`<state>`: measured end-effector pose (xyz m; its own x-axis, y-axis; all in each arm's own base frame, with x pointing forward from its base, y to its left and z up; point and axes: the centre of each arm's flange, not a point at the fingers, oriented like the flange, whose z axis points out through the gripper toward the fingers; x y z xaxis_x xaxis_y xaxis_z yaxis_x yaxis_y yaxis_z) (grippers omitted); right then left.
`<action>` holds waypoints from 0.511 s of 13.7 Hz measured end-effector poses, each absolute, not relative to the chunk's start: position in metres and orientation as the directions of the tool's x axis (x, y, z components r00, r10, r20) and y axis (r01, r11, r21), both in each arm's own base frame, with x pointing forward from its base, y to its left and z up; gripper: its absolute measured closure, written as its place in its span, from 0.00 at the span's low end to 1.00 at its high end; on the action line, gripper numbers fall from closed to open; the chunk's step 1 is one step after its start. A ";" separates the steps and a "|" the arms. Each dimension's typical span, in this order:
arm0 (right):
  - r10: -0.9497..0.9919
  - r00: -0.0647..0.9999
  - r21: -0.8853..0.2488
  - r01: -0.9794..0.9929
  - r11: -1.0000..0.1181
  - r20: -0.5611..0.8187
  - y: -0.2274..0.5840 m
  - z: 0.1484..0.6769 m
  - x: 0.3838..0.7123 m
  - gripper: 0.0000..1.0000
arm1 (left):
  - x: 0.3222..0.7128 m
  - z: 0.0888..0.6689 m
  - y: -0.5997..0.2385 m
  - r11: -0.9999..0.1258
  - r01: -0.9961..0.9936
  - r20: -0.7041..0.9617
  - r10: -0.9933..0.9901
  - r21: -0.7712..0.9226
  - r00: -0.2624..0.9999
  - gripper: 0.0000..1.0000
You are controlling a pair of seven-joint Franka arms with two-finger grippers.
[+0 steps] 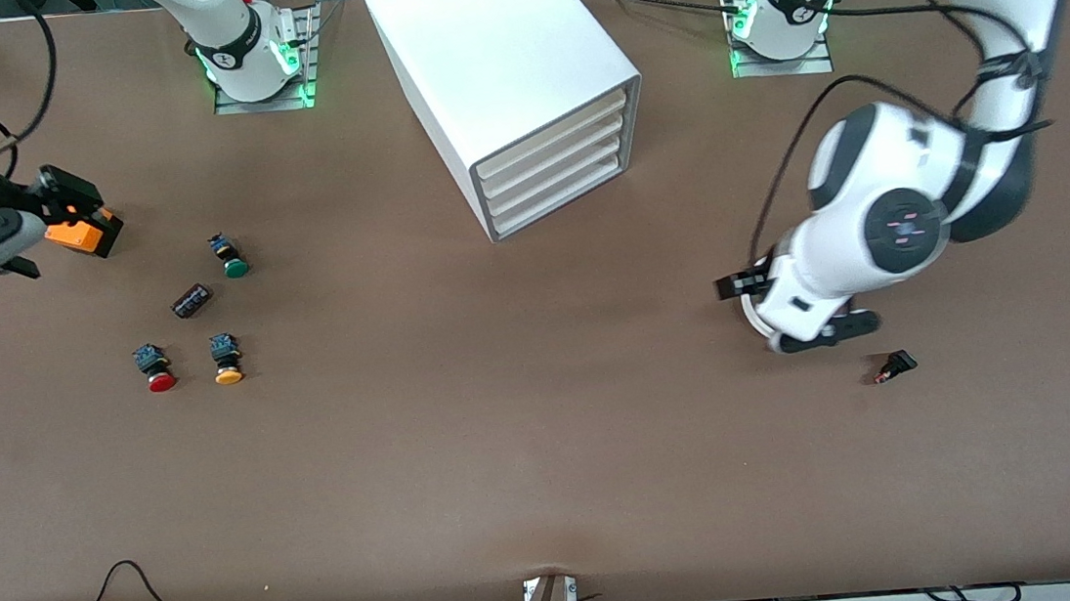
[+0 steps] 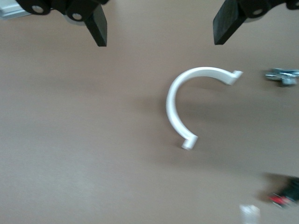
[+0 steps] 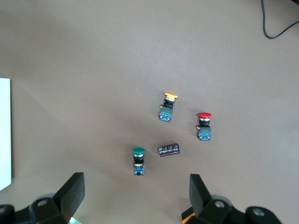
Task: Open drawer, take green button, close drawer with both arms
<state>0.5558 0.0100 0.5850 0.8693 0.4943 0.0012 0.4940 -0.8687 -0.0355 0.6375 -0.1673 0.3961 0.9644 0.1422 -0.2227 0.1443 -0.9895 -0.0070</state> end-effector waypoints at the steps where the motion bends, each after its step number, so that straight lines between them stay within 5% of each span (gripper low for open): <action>1: 0.494 0.869 -0.032 0.494 -0.869 0.007 0.010 0.592 0.556 0.00 | 0.638 0.409 -0.146 -0.993 0.122 -0.225 0.120 -0.008 0.967 0.00; 7: 0.492 0.871 -0.036 0.491 -0.870 -0.003 0.008 0.596 0.554 0.00 | 0.616 0.497 -0.049 -0.997 0.071 -0.205 0.076 -0.028 0.976 0.00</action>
<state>0.5537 0.0080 0.5959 0.8707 0.4917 -0.0034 0.4913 -0.8703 -0.0356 0.6159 -0.0492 0.4972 0.9758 0.0757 -0.2051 0.0714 -0.9970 -0.0282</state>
